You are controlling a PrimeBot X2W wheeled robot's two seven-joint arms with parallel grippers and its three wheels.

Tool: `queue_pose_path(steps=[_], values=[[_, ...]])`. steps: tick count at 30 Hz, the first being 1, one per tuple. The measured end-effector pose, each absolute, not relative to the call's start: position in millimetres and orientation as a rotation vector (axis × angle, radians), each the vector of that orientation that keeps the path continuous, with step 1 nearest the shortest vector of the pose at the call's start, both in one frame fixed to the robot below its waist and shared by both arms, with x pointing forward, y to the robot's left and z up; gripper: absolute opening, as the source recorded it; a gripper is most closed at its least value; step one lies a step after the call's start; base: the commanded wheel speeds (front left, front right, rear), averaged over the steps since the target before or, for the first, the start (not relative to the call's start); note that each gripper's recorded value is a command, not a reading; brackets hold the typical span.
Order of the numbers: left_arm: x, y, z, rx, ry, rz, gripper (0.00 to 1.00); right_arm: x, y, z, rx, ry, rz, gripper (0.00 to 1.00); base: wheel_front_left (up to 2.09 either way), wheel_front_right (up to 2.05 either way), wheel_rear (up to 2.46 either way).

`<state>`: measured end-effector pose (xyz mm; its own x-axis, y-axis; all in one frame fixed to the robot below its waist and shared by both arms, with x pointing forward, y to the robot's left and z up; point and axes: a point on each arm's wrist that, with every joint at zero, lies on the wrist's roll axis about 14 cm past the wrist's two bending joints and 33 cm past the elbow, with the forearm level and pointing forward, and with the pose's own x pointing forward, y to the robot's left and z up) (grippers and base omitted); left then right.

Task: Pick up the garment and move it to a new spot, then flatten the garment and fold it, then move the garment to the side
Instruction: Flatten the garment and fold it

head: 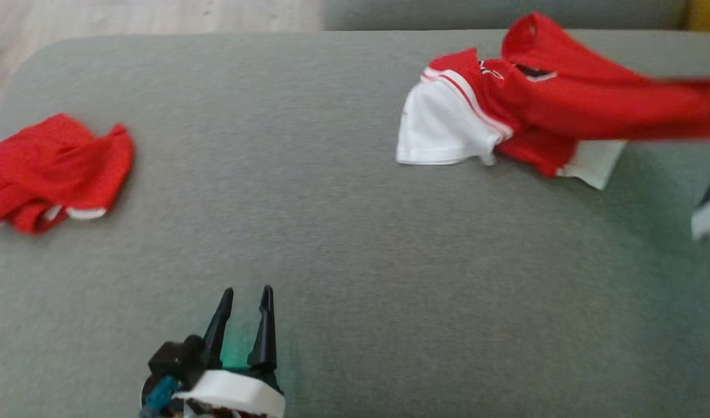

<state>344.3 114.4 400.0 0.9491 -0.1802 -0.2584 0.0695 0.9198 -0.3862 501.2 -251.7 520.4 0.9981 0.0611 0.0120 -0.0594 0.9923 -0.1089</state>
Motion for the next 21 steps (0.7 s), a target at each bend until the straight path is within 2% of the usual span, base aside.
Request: queue_pose_path(steps=[3,4,5,6,7,14,18,21], values=[[353.5,102.4,403.7,-0.379,0.286,-0.175,1.0,465.1,-271.7,490.1,-0.056,0.044,-0.02,0.0,0.0,0.0,0.0],[356.0,99.8,404.6,-0.378,0.284,-0.185,1.0,452.2,-273.9,478.2,-0.041,0.071,-0.038,0.11,0.0,0.0,0.0],[357.5,97.5,405.0,-0.379,0.283,-0.192,1.0,440.0,-276.0,468.3,-0.023,0.091,-0.059,0.32,0.0,0.0,0.0],[358.8,96.2,405.0,-0.379,0.283,-0.196,1.0,429.0,-276.7,459.6,-0.008,0.11,-0.076,0.85,0.0,0.0,0.0],[359.9,95.1,405.0,-0.379,0.283,-0.2,1.0,419.2,-276.8,452.3,0.0,0.127,-0.088,1.0,0.0,0.0,0.0],[364.4,86.2,405.5,-0.373,0.284,-0.231,1.0,388.0,-268.8,444.0,0.087,0.115,-0.171,1.0,0.0,0.0,0.0],[371.2,80.0,403.3,-0.374,0.29,-0.25,1.0,386.0,-254.5,437.7,0.095,0.129,-0.155,1.0,0.0,0.0,0.0],[393.1,68.9,412.0,-0.363,0.259,-0.293,1.0,389.0,-248.5,435.0,0.1,0.132,-0.15,1.0,0.0,0.0,0.0]])
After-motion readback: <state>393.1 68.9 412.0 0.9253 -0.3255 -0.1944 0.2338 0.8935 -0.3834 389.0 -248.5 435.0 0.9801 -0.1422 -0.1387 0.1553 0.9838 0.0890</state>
